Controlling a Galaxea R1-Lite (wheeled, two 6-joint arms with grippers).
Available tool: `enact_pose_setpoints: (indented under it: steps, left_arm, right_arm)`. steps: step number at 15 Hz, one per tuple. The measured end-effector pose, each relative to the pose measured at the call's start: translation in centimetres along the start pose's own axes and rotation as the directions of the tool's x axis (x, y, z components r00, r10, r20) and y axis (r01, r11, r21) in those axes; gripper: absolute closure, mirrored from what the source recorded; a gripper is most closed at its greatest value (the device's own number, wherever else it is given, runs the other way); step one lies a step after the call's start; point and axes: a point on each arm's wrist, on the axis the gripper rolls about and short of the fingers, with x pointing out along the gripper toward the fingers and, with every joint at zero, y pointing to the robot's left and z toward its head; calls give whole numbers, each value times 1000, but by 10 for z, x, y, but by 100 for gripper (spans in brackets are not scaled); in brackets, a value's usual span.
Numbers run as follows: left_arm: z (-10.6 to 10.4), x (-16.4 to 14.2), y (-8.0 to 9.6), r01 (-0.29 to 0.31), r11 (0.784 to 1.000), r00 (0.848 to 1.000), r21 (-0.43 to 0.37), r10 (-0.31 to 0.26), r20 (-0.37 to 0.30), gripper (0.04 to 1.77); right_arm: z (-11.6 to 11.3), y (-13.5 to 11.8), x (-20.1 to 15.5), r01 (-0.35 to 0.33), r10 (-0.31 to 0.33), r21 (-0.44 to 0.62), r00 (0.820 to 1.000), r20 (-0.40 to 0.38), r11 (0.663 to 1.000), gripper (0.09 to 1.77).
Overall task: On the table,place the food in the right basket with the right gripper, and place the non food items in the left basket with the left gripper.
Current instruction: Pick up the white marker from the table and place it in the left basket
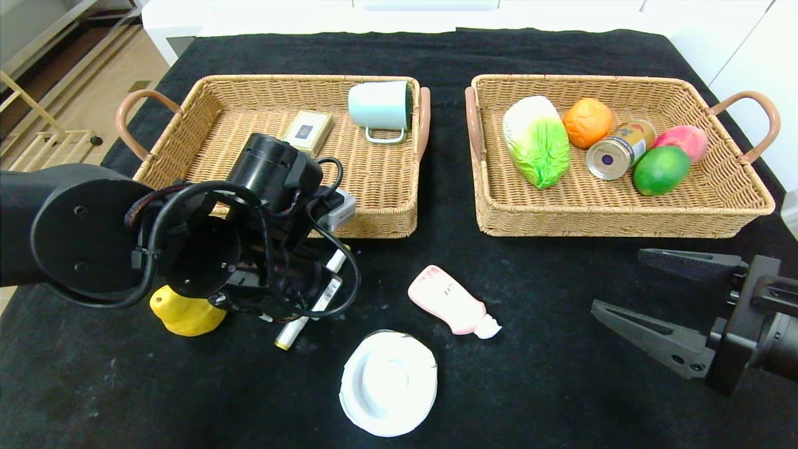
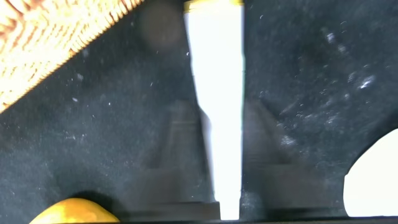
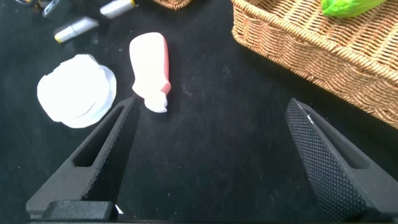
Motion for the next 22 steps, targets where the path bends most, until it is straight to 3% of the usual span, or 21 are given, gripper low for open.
enact_pose_setpoints:
  steps: [15,22]
  left_arm:
    - [1,1,-2,3,1000,1000,4,-3,-5,154]
    - [3,-29,5,-5,1000,998,-9,5,68,154]
  right_arm:
    - [0,-3,-1,2,-2,2,1000,4,1000,15]
    - [1,-3,-1,3,-4,2,1000,4,1000,15]
